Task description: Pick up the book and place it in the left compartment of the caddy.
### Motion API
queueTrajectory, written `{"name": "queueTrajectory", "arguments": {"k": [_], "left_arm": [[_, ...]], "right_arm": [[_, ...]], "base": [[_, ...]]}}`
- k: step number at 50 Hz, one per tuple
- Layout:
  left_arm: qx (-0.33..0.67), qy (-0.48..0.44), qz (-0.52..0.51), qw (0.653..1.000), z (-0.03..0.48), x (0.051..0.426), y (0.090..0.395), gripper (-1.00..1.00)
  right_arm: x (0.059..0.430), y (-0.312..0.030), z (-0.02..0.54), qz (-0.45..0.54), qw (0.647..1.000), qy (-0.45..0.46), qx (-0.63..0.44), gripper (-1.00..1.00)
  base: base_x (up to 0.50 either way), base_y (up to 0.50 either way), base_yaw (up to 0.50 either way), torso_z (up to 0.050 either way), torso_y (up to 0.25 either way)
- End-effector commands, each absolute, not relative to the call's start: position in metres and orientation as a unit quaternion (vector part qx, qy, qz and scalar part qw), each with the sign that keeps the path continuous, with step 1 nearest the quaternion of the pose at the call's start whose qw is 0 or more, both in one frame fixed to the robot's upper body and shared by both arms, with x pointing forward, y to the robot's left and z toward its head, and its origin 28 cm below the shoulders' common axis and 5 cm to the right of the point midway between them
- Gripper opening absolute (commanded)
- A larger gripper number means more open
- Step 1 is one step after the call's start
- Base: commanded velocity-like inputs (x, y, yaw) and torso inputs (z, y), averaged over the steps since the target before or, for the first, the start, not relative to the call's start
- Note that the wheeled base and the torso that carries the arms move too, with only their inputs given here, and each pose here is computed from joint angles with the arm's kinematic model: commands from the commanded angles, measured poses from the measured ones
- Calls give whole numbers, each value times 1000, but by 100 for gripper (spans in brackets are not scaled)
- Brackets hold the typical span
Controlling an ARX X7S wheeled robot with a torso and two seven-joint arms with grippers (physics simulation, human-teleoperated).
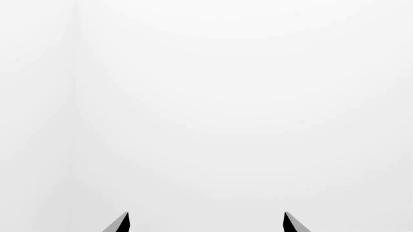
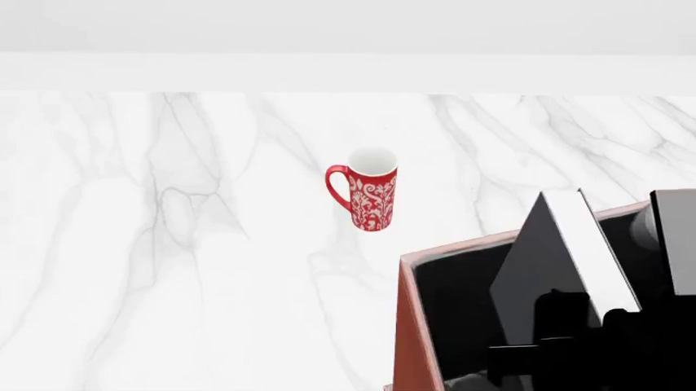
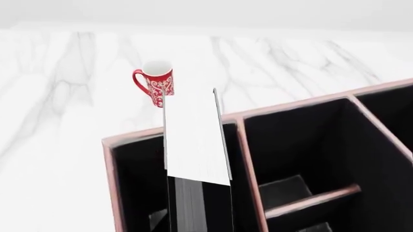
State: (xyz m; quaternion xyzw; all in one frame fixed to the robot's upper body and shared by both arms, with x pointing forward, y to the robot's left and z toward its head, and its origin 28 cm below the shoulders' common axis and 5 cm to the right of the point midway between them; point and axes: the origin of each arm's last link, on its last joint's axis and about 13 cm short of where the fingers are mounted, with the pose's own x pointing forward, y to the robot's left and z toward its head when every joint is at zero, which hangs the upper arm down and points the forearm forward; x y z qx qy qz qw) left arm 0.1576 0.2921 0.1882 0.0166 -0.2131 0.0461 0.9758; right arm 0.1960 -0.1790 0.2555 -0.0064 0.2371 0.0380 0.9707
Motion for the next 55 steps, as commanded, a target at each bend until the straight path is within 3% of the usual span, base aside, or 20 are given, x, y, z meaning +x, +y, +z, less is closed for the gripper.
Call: {"name": "queueTrajectory", "arguments": {"k": [1, 55], "left_arm": [[17, -213, 46, 976, 188, 158, 292, 100], [16, -215, 47, 975, 189, 157, 293, 100]], "right_arm": [[206, -181, 255, 30, 974, 223, -17, -100], [227, -179, 200, 28, 958, 284, -8, -100]], "base": [[0, 0, 0, 0, 0], [0, 0, 0, 0, 1]]}}
